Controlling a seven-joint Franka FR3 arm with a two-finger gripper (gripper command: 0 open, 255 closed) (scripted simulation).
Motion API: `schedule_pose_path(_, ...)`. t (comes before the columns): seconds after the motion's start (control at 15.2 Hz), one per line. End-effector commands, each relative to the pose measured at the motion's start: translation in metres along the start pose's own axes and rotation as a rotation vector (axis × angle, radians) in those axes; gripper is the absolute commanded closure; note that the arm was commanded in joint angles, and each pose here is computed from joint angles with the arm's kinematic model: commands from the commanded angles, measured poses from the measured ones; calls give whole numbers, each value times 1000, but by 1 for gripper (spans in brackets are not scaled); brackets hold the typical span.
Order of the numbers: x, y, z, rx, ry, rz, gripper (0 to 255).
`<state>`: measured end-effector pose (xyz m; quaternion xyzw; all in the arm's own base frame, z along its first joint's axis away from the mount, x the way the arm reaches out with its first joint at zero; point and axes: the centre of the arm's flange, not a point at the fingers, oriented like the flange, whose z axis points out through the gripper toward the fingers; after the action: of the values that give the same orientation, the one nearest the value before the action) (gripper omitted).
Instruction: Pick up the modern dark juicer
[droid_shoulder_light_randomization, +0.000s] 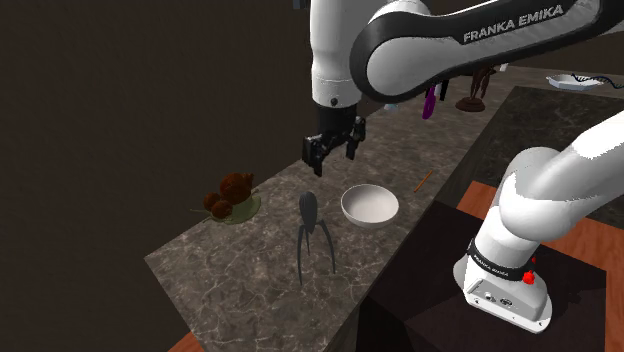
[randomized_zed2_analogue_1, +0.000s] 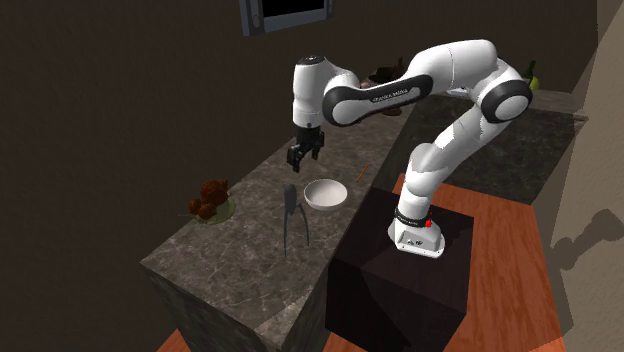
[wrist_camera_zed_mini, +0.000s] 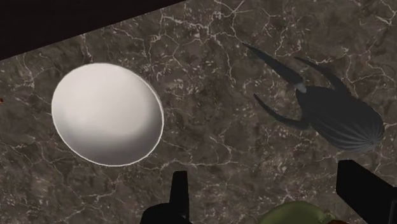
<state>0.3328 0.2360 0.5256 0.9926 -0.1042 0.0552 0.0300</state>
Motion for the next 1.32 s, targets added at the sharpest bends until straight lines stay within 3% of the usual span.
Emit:
schedule_pose_path(0.0,-4,-27,6,-1,7,3,0)
schedule_pose_path(0.33,-12,-84,22,-8,23,7,0)
schedule_pose_path(0.92,-17,-86,62,-8,23,7,0)
schedule_pose_path(0.99,-17,-85,62,-8,23,7,255)
schedule_pose_path(1.25,-17,-85,62,-8,23,7,255)
